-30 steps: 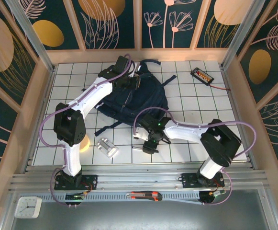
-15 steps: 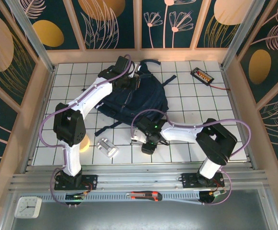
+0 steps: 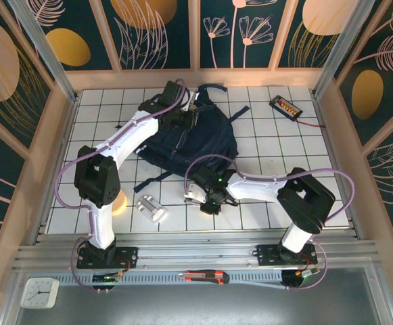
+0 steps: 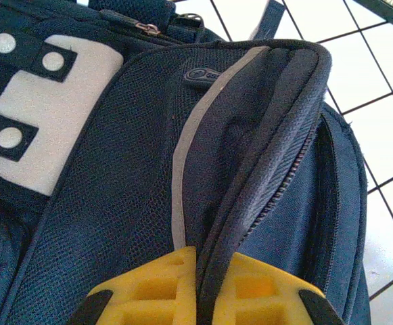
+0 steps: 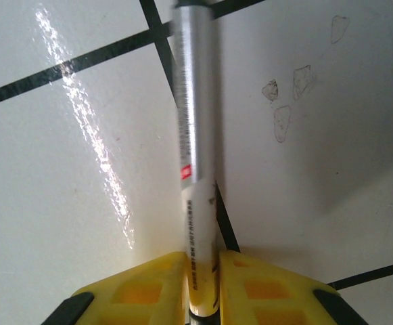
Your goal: Pack the student bag
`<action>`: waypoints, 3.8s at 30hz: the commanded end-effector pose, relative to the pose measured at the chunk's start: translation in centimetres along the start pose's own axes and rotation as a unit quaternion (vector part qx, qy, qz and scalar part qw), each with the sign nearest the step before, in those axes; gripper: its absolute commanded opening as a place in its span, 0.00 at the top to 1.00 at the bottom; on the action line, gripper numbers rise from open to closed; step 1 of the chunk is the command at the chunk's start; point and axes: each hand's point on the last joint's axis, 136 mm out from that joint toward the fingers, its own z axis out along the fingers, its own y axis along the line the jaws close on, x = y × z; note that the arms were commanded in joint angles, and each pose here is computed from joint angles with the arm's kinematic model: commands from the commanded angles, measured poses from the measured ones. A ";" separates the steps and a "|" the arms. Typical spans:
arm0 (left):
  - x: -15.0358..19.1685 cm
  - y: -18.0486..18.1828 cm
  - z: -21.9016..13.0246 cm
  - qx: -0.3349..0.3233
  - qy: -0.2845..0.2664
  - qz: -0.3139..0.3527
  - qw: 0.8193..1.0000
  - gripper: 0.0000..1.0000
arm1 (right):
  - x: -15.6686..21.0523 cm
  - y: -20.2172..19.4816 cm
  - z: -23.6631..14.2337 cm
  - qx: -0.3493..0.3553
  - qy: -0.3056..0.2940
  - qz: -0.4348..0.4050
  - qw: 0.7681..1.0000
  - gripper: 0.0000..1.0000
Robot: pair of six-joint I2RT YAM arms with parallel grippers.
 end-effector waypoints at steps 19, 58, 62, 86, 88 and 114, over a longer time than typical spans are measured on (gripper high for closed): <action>-2.8 -1.6 -2.3 0.026 -0.047 0.004 0.999 1.00 | -2.9 -9.8 -19.3 0.022 -0.399 0.304 0.865 0.85; -5.0 -3.1 -4.9 0.050 -0.078 -0.008 0.996 1.00 | -14.4 -24.7 -12.3 -0.240 -0.377 0.653 0.612 0.45; -5.2 -3.1 -4.6 0.050 -0.076 -0.007 0.996 1.00 | -13.8 -24.7 -12.6 -0.233 -0.381 0.653 0.611 0.43; -4.8 -3.4 -2.6 0.066 -0.060 -0.024 0.996 1.00 | -2.1 -23.9 -19.7 -0.080 -0.385 0.668 0.632 0.41; -4.4 -3.4 -2.1 0.068 -0.051 -0.031 0.996 1.00 | -0.6 -23.6 -19.6 -0.066 -0.378 0.676 0.630 0.41; -0.9 0.2 -7.1 0.024 -0.051 -0.139 0.989 0.21 | -0.2 -23.2 -17.7 -0.072 -0.352 0.667 0.653 0.40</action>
